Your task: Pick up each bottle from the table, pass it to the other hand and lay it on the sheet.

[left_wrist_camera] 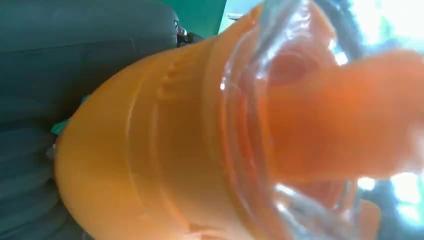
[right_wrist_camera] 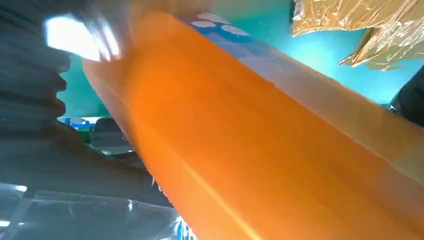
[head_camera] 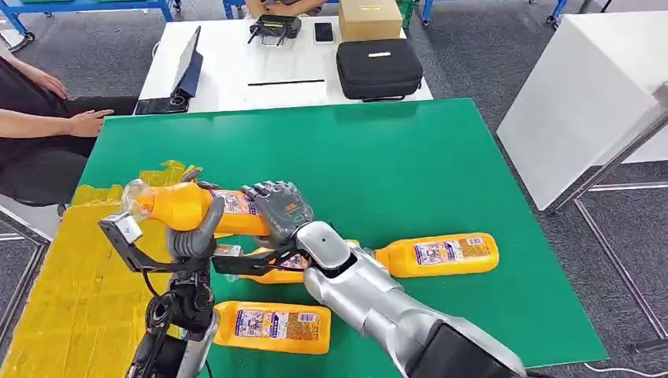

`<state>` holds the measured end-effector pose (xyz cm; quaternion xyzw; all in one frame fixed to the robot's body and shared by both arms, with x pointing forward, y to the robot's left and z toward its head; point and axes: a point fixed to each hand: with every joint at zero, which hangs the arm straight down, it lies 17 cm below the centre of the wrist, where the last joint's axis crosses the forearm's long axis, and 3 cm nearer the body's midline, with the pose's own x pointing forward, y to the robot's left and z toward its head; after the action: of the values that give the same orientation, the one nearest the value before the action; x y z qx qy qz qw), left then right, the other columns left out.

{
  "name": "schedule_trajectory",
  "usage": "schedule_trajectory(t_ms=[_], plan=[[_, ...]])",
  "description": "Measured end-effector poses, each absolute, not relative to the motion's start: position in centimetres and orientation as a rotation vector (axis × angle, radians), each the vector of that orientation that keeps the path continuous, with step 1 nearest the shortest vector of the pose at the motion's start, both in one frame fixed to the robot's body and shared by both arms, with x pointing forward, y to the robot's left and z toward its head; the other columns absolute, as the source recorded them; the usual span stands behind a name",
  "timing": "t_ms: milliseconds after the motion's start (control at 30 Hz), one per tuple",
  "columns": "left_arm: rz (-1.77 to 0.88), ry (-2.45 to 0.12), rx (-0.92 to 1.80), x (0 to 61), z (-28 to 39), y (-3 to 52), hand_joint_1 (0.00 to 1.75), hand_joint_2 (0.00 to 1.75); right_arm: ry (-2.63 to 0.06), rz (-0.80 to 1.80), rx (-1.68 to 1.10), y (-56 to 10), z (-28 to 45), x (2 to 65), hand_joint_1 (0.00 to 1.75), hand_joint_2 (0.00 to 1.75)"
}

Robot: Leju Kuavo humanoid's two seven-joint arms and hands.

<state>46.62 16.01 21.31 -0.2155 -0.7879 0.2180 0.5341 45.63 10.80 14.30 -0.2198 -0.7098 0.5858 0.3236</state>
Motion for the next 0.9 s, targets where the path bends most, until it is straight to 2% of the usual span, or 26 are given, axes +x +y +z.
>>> schedule_trajectory(t_ms=[200, 233, 267, 300, 633, 667, 700, 733, 900], plan=[[0.52, -1.88, -0.516, 46.6, 21.4, 16.1, 1.75, 1.75, -1.861, 1.528, -0.575, 10.7, 14.3, 45.6, 1.75, 1.75], [0.52, -1.88, -0.516, 46.6, 21.4, 16.1, 1.75, 1.75, -1.861, 1.527, -0.575, 10.7, 14.3, 45.7, 1.17, 1.75], [0.52, -1.88, -0.517, 46.6, 21.4, 16.1, 1.75, 1.75, -1.861, 1.527, -0.574, 10.7, 14.3, 45.6, 0.0, 1.75], [0.52, -1.88, -0.518, 46.6, 21.4, 16.1, 1.75, 1.75, -1.861, 1.527, -0.574, 10.7, 14.2, 45.6, 0.0, 0.0], [0.507, -1.97, -0.494, 46.4, 23.8, 17.6, 1.75, 1.75, -1.839, 1.447, -0.444, 8.6, 12.2, 45.3, 0.0, 0.0], [0.506, -1.99, -0.487, 46.3, 24.3, 17.9, 1.75, 1.75, -1.841, 1.415, -0.449, 7.8, 12.2, 45.6, 0.0, 1.75], [0.506, -2.012, -0.471, 46.2, 24.8, 18.5, 1.75, 1.75, -1.841, 1.382, -0.467, 6.7, 12.2, 46.1, 0.0, 1.75], [0.506, -2.036, -0.455, 46.1, 25.4, 19.0, 1.75, 1.75, -1.837, 1.354, -0.504, 5.6, 12.1, 46.6, 0.0, 0.0], [0.481, -2.204, -0.227, 44.9, 28.5, 23.4, 1.75, 1.75, -1.761, 1.202, -0.621, -1.7, 11.0, 49.2, 0.0, 0.0]])
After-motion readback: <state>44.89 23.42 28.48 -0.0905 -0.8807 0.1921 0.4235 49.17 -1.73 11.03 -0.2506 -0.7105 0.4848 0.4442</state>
